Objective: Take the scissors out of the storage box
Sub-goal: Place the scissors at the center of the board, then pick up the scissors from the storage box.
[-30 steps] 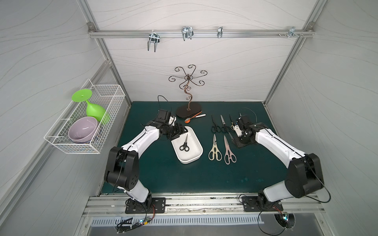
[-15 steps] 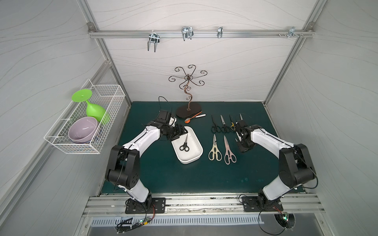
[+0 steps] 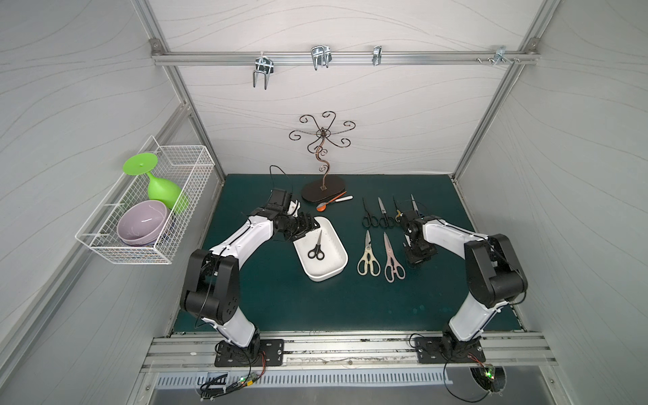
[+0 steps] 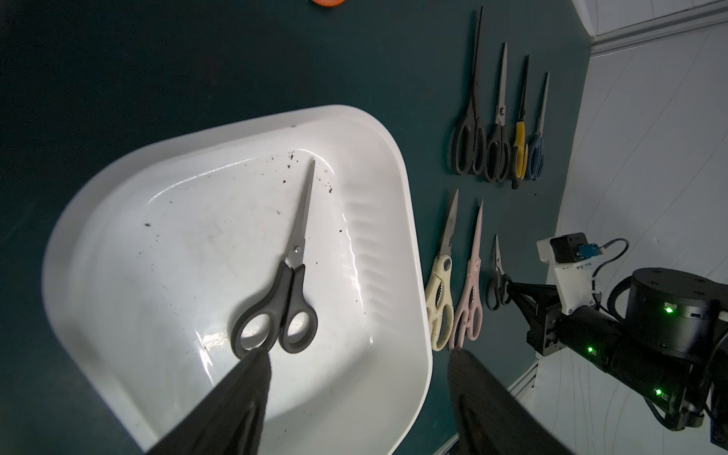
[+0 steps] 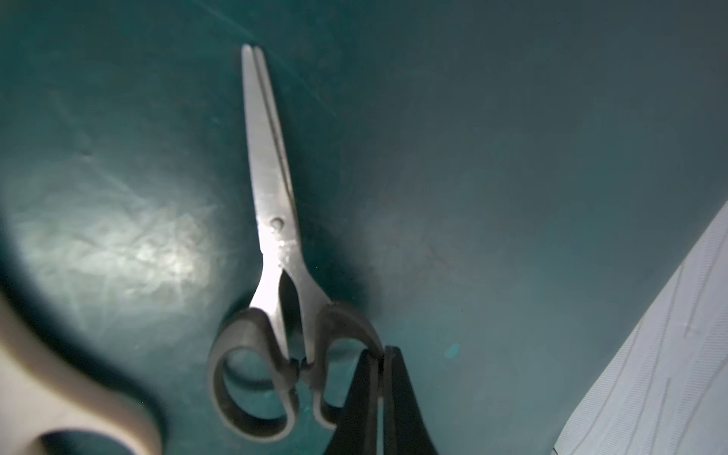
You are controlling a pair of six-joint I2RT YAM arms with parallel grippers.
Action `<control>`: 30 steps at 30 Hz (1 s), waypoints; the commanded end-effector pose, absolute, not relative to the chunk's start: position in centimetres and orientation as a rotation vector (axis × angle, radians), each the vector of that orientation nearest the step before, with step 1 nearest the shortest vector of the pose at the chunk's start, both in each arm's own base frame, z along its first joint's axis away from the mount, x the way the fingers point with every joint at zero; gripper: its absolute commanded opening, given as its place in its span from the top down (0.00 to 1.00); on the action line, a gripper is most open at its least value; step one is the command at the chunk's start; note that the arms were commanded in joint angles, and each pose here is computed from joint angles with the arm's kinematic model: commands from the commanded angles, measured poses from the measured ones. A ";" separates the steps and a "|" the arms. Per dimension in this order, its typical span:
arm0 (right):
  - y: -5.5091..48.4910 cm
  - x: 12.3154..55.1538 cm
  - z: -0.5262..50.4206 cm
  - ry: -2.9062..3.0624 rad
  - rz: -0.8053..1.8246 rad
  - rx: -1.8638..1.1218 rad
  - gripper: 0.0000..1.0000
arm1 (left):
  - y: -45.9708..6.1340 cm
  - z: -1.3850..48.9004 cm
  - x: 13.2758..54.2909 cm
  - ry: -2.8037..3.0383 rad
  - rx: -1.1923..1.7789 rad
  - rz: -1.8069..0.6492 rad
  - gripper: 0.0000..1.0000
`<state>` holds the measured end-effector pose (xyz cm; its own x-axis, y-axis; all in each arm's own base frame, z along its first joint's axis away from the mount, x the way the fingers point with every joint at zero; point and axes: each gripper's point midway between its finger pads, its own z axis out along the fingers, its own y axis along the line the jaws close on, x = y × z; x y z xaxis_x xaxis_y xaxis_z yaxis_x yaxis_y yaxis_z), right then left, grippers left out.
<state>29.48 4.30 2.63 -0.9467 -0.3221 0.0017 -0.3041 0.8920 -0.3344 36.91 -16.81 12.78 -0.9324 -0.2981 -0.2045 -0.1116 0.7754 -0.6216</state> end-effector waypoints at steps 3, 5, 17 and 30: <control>4.3 28.8 1.7 3.074 -0.514 -0.443 1.00 | -16.4 12.5 37.1 2.681 -0.319 -0.890 0.25; 4.4 28.7 1.7 3.082 -0.502 -0.436 0.96 | -16.3 12.4 37.1 2.681 -0.328 -0.891 0.24; 5.2 30.6 7.4 2.946 -0.426 -0.351 0.59 | -15.3 12.4 37.4 2.674 -0.386 -0.891 0.25; 23.3 32.7 14.5 2.688 0.021 -0.502 0.59 | -8.4 12.2 37.6 2.518 -0.820 -0.955 0.24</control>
